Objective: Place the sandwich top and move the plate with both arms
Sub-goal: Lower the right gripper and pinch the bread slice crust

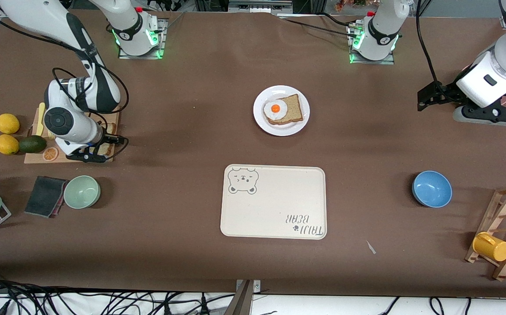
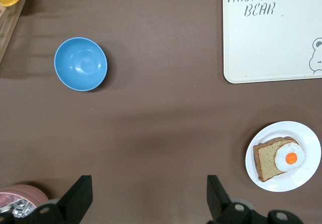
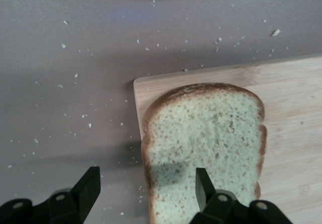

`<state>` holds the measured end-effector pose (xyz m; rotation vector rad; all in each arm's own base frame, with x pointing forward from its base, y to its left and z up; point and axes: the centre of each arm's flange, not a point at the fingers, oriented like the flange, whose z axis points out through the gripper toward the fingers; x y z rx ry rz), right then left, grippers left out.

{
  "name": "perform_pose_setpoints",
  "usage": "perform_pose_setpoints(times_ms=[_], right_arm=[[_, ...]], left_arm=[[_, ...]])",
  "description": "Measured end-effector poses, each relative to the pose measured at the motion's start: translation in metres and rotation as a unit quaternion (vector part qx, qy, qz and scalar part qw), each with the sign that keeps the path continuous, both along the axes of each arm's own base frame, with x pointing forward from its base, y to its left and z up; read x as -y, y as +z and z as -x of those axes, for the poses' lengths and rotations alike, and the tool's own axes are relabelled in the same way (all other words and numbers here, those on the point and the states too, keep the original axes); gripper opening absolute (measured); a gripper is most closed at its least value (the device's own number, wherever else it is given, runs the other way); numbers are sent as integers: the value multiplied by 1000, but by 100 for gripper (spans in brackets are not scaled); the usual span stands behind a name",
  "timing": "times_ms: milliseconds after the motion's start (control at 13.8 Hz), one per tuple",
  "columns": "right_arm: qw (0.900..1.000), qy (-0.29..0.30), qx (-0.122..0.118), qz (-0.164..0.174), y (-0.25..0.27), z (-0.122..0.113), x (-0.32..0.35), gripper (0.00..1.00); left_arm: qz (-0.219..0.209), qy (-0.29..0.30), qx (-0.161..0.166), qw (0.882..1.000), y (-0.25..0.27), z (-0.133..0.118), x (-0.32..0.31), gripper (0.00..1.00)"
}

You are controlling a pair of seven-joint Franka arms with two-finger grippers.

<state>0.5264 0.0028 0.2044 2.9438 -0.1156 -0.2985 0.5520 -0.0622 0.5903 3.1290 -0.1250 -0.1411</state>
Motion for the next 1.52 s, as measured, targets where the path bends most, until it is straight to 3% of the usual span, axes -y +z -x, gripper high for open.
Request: perform_pose_setpoints(times_ms=[145,290,362,508,1522], right_arm=[[1000,0,-2,0,-5,1,0,80],[1000,-1,-5,1,-8,2,0,64],[1000,-1,-6,1,-8,3,1,64],[1000,-2,-6,3,-8,3,3,50],[1000,-13,-3,9,-9,4,7,33]], left_arm=[[0,0,0,1000,0,0,0,100],[0,0,0,1000,0,0,0,100],[0,0,0,1000,0,0,0,100],[0,0,0,1000,0,0,0,100],[0,0,0,1000,0,0,0,100]])
